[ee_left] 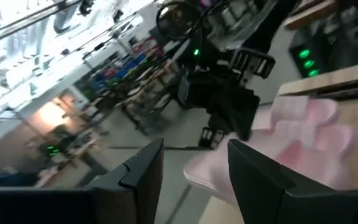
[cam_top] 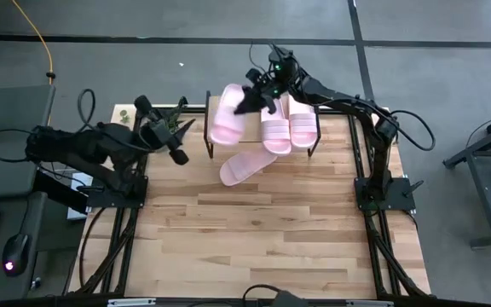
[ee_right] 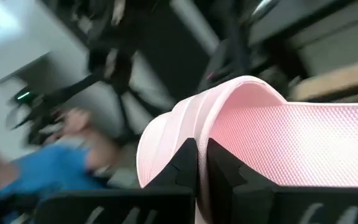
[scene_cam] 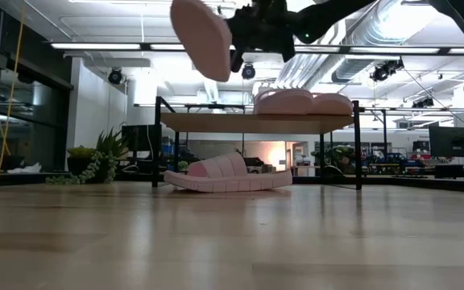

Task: Pick and place slides into the shelf
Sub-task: Put the pink slide on the shelf

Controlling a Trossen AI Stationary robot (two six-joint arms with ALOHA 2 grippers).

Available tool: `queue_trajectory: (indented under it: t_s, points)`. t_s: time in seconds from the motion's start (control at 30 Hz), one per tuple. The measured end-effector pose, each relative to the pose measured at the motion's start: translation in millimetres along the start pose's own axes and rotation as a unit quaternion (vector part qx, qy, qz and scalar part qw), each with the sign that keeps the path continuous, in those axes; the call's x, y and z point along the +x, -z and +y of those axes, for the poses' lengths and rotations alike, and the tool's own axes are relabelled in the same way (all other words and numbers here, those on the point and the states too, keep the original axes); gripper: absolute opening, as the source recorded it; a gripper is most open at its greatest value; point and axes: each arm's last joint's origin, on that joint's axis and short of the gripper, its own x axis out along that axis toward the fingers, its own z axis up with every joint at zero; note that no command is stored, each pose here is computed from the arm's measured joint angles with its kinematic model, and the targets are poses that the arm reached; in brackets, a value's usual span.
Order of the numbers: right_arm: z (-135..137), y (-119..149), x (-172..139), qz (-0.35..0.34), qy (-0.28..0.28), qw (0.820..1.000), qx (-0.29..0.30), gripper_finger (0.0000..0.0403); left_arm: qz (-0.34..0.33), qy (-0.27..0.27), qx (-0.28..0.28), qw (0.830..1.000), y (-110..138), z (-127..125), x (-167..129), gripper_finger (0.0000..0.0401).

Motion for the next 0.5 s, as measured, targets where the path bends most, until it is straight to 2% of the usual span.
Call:
queue_trajectory:
  t_s: [0.17, 0.33, 0.5]
  points:
    - [8, 11, 14, 0.056, -0.091, 0.994, -0.013, 0.0, 0.001, 0.051, -0.022, 0.998, 8, 1, -5, 0.0161]
    - [20, 17, 35, 0.079, -0.142, 0.986, -0.033, 0.0, 0.022, 0.107, -0.025, 0.994, 17, -6, -7, 0.0161]
    - [44, 24, 69, 0.114, -0.236, 0.962, -0.072, 0.0, 0.03, 0.158, -0.019, 0.987, 22, -10, -8, 0.0161]
